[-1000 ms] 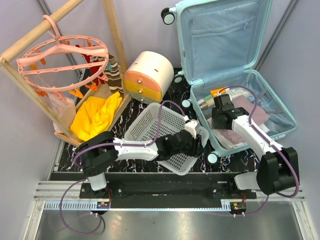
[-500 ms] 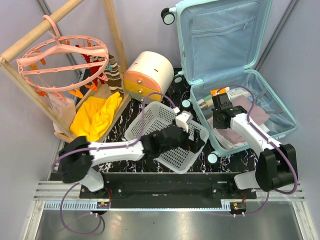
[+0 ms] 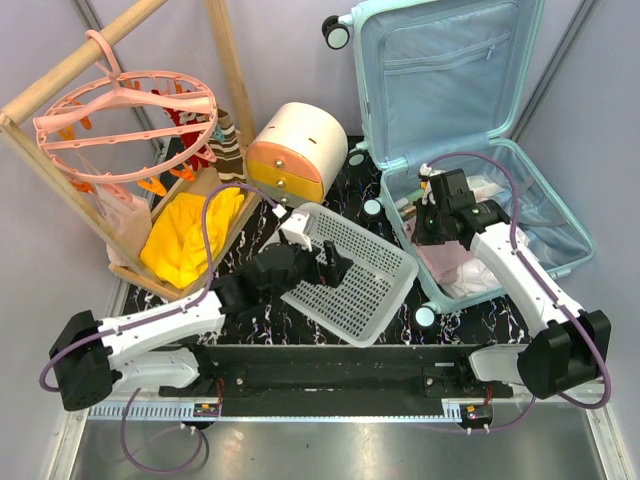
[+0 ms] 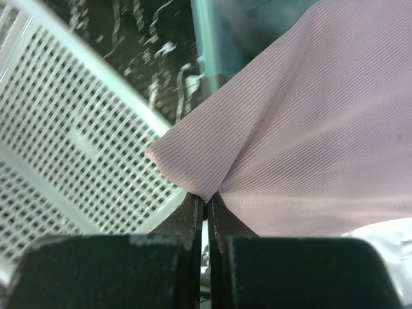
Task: Open, take out, and arrange the luggage
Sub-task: Pick up the clothes from the luggage.
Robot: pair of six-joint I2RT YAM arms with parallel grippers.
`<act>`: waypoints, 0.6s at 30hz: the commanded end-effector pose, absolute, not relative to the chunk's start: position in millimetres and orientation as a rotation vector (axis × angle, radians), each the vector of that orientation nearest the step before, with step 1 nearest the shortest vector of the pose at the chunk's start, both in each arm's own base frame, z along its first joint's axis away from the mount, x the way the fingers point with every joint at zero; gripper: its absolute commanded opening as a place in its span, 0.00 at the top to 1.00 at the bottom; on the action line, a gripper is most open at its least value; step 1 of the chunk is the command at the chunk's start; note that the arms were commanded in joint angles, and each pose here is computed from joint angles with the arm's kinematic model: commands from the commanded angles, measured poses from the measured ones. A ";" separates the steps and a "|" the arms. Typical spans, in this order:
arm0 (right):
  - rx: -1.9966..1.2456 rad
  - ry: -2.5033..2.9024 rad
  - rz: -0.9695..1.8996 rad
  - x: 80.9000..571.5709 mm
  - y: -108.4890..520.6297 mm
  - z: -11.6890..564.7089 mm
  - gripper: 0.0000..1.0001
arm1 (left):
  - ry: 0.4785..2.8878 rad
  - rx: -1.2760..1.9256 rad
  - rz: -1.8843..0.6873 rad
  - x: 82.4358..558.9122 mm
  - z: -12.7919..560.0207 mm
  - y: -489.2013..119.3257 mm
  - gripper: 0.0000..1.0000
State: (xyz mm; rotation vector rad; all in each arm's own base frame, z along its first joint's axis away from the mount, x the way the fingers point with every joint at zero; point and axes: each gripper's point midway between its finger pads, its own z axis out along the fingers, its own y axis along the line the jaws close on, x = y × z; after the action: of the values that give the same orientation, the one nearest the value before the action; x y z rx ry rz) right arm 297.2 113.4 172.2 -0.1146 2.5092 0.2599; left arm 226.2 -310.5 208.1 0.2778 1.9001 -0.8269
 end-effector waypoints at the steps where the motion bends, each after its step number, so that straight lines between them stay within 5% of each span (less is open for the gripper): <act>1: -0.253 2.519 0.502 282.1 158.3 190.6 1.00 | 1.847 0.211 -0.810 232.2 220.2 -283.3 0.01; 18: -0.489 2.604 0.705 251.7 263.4 176.1 1.00 | 1.808 0.092 -0.711 230.0 229.1 -218.1 0.01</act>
State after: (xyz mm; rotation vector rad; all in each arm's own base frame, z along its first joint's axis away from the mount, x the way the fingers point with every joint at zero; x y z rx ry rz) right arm 257.4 226.6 162.7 -0.4534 2.6396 0.5492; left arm 226.9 -233.8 220.1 0.1322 1.8470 -0.7531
